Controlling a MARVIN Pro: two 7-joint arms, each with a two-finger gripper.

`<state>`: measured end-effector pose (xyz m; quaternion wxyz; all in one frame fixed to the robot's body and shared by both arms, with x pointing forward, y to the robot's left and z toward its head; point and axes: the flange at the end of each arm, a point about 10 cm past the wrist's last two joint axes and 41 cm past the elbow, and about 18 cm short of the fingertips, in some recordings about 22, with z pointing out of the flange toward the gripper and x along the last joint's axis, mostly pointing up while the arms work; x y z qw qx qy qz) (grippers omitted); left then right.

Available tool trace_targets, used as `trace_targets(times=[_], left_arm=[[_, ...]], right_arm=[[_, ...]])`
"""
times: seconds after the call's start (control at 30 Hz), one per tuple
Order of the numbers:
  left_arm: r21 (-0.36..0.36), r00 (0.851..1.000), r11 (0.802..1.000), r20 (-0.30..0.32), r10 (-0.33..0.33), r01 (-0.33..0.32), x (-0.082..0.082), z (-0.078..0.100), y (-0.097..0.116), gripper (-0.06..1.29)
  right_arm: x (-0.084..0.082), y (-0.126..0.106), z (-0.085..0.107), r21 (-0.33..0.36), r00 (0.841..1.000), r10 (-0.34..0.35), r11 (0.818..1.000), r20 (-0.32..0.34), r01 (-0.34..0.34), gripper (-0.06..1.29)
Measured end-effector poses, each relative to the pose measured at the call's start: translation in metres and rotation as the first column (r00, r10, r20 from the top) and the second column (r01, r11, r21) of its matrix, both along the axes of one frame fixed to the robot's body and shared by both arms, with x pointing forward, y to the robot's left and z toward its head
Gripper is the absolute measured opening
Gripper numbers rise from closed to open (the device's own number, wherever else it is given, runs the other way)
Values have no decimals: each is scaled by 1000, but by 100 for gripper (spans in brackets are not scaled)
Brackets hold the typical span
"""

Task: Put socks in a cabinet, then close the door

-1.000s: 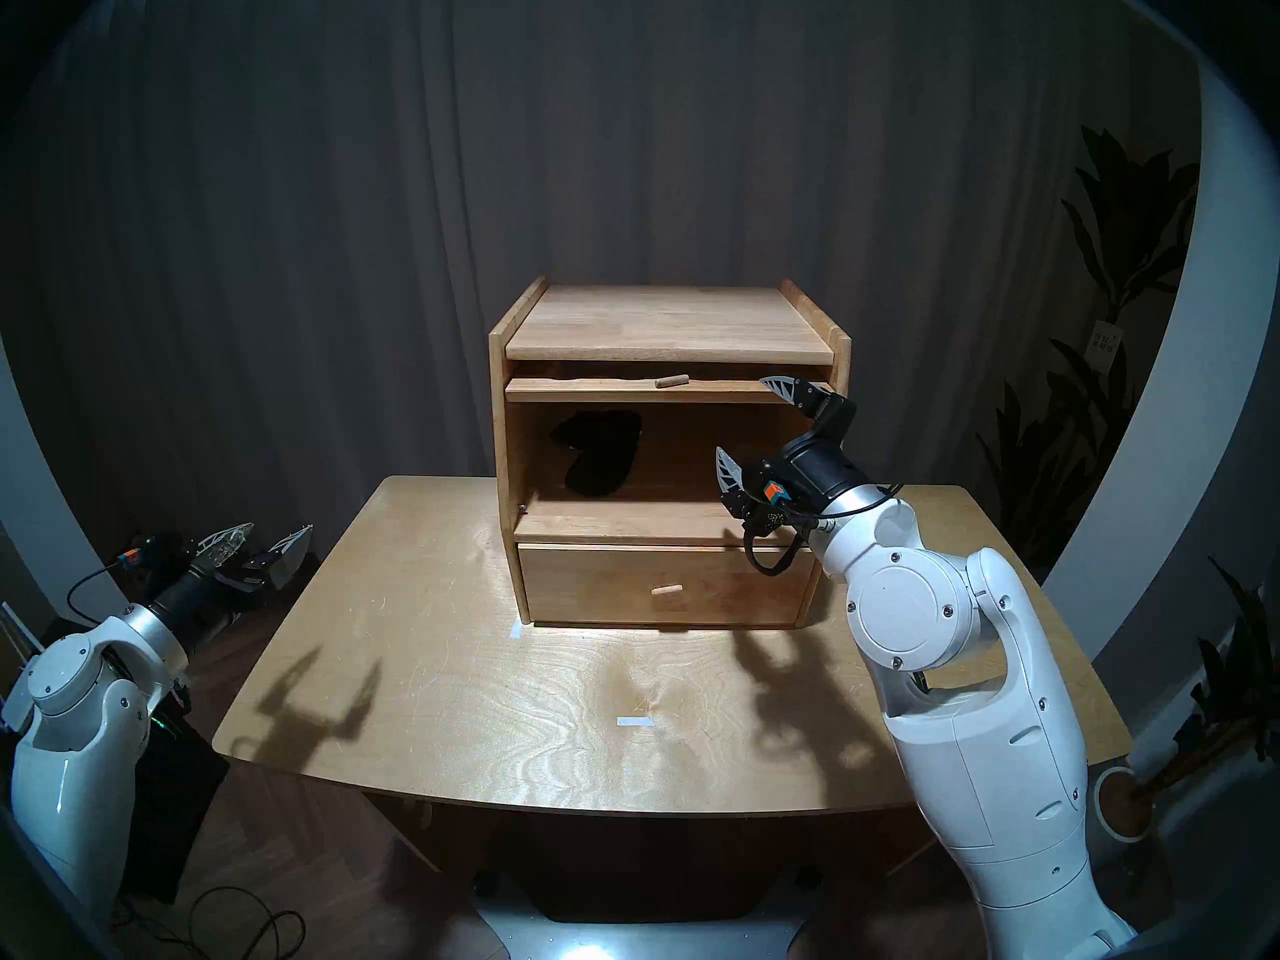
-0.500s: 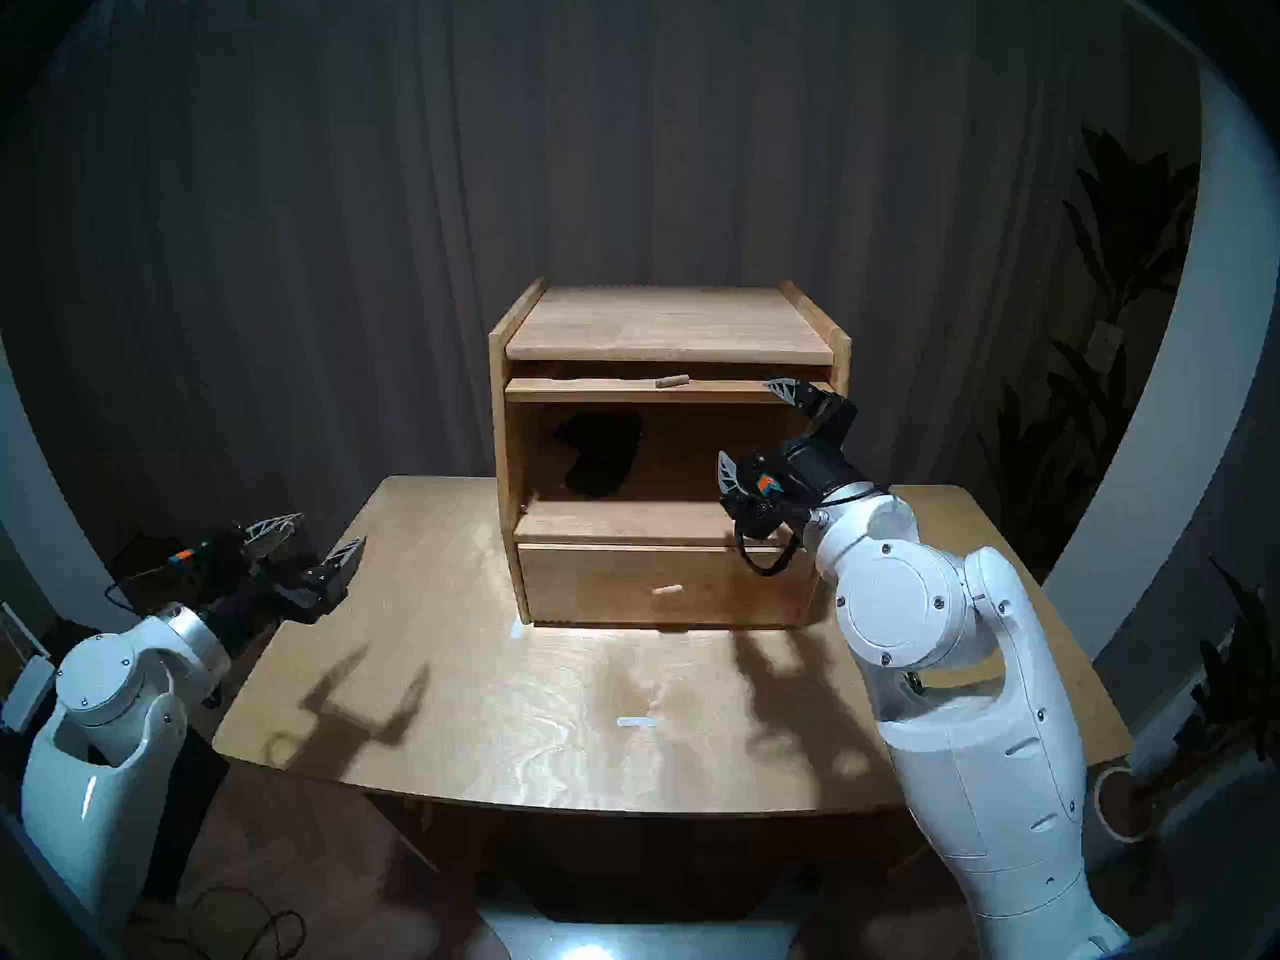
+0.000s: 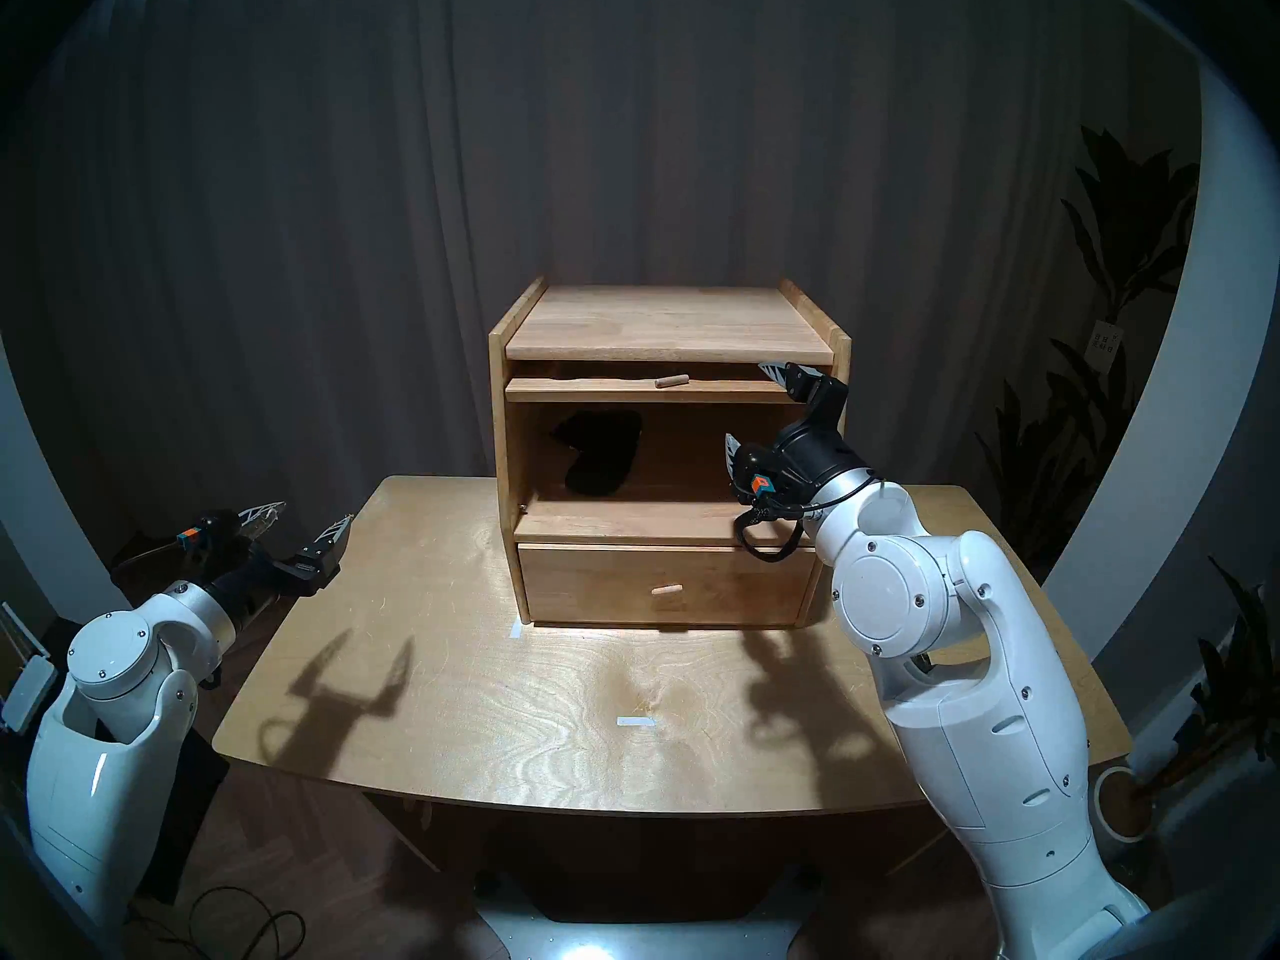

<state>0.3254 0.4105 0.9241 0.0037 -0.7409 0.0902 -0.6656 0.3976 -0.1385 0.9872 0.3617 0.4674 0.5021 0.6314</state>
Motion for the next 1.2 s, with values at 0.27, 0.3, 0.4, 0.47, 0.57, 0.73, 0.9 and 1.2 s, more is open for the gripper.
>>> trace_targets(times=[0.27,0.3,0.4,0.47,0.57,0.73,0.9,1.2], left_arm=[[4,1000,1000,12,7,-7,3,3,0,126],[4,1000,1000,13,8,-8,3,4,0,126],[5,1000,1000,16,9,-9,3,4,0,126],[5,1000,1000,17,9,-10,4,5,0,126],[4,1000,1000,17,10,-10,4,5,0,126],[2,1000,1000,19,9,-9,4,5,-1,126],[0,1000,1000,19,5,-5,4,5,-1,126],[-1,1000,1000,19,0,0,4,6,-1,126]], right_arm=[[17,11,-17,-17,1000,7,1000,10,-7,125],[19,11,-19,-18,1000,5,1000,10,-5,125],[26,11,-22,-19,1000,-6,1000,13,6,125],[29,9,-21,-15,1000,-16,1000,21,16,125],[31,6,-18,-8,999,-28,1000,34,28,125],[35,-3,-8,13,996,-68,998,59,67,125],[36,-7,-4,8,993,-98,995,63,98,125],[38,-11,-11,-10,990,-135,991,49,135,125]])
